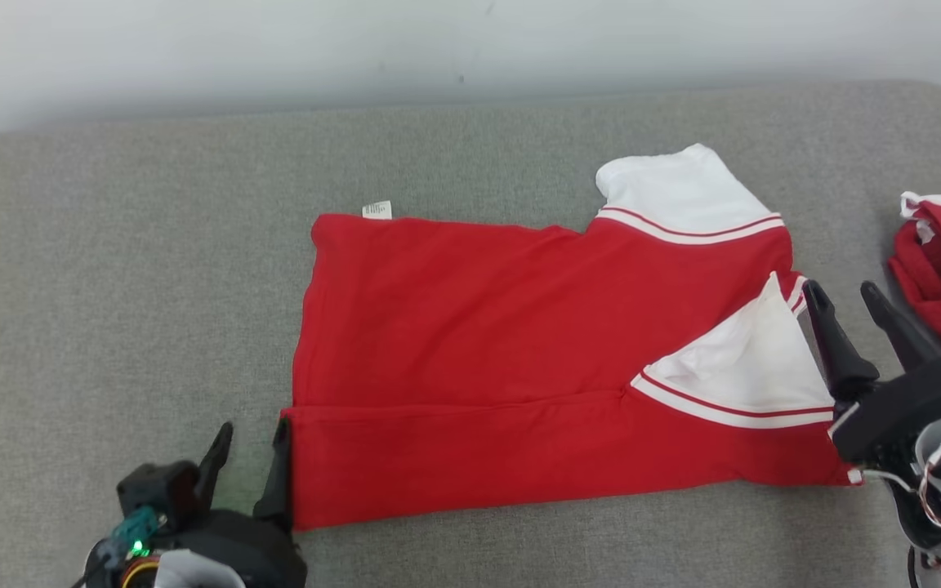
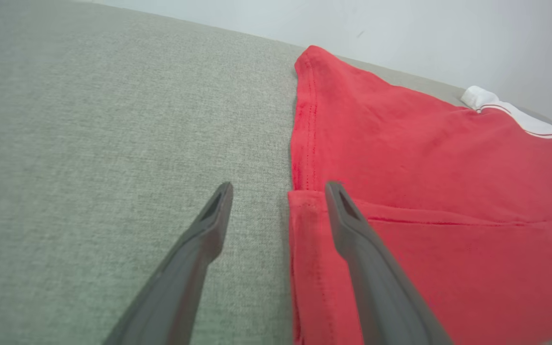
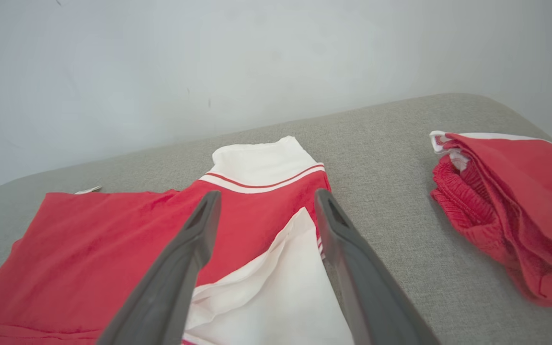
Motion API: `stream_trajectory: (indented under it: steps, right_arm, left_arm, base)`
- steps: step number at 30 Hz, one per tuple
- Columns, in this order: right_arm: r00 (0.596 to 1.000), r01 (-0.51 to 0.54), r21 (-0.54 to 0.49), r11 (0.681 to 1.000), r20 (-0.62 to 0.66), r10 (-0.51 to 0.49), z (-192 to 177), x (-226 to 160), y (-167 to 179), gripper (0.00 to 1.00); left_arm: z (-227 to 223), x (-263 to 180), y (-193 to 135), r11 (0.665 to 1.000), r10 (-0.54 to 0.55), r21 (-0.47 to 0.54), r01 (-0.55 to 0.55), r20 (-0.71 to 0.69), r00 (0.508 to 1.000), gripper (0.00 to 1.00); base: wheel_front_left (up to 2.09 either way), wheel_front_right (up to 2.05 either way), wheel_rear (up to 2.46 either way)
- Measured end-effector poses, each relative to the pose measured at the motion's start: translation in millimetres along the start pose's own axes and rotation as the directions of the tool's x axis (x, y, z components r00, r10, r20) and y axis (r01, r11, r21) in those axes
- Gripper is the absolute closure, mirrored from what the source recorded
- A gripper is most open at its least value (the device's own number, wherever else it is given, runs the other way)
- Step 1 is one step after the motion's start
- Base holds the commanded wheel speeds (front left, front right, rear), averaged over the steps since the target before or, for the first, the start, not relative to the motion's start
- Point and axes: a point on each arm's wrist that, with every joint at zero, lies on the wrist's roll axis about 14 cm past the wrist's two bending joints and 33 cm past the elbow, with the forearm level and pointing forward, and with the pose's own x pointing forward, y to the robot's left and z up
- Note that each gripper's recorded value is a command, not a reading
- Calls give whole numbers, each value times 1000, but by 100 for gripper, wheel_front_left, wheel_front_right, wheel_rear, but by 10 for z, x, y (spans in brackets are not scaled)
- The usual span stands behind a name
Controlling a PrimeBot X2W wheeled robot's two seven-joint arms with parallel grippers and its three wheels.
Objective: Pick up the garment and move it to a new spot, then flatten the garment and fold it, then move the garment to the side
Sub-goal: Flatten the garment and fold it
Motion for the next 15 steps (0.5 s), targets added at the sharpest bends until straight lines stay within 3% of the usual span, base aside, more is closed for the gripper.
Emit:
stream_trajectory:
  steps: [9, 15]
  right_arm:
    - [979, 130, 74, 989, -170, -116, -440, -448, -261, 0]
    - [944, 212, 80, 974, -275, -183, -725, -564, -372, 0]
  left_arm:
    - [-97, -286, 32, 987, 6, 158, -4, -8, 1000, 0]
    - [-275, -315, -99, 982, -14, 185, 26, -66, 998, 0]
  base:
    - [0, 0, 0]
    - [0, 0, 0]
